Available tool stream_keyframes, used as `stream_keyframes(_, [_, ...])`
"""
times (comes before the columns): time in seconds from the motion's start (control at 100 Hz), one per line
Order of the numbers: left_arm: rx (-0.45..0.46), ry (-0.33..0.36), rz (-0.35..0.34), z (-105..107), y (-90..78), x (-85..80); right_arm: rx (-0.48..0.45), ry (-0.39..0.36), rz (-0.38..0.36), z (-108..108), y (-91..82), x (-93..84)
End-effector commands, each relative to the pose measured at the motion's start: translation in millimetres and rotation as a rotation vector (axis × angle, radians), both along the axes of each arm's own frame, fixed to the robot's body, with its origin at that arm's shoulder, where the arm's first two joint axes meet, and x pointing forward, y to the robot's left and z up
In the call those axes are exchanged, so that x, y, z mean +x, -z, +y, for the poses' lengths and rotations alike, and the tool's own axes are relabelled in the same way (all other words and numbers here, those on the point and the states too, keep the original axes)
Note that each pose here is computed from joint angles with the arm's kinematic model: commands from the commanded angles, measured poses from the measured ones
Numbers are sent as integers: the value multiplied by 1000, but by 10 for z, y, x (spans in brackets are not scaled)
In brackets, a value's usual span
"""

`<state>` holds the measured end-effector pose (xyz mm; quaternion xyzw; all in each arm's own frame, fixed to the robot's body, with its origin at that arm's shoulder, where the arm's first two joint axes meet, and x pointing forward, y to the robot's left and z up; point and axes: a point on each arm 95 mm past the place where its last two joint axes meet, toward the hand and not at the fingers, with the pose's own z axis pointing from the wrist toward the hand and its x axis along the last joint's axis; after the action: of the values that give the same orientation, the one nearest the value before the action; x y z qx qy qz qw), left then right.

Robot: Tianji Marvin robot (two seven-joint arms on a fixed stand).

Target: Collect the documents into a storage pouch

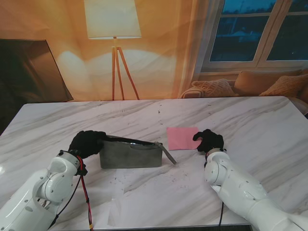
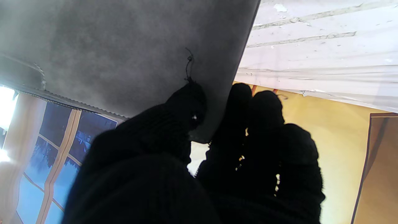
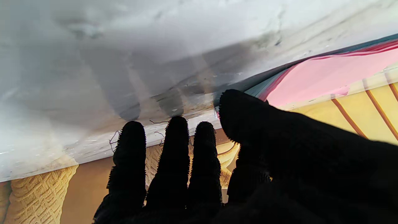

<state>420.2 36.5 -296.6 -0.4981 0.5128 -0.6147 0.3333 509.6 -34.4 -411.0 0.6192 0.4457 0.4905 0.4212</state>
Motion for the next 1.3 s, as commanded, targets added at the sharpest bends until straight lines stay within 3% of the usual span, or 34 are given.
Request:
stream_keyframes(0.0, [0, 8, 16, -20, 18, -13, 6, -6, 15, 44, 33, -6])
stream_keyframes(0.64, [-4, 1, 17, -15, 18, -26, 2, -26, -43, 50, 72, 6])
stream_keyframes(0.85, [-6, 1, 13, -11, 12, -24, 25, -48, -70, 13, 15, -35])
stream_keyframes(1.29, [-13, 2, 8, -12, 8, -15, 173, -61, -157, 3, -204, -148])
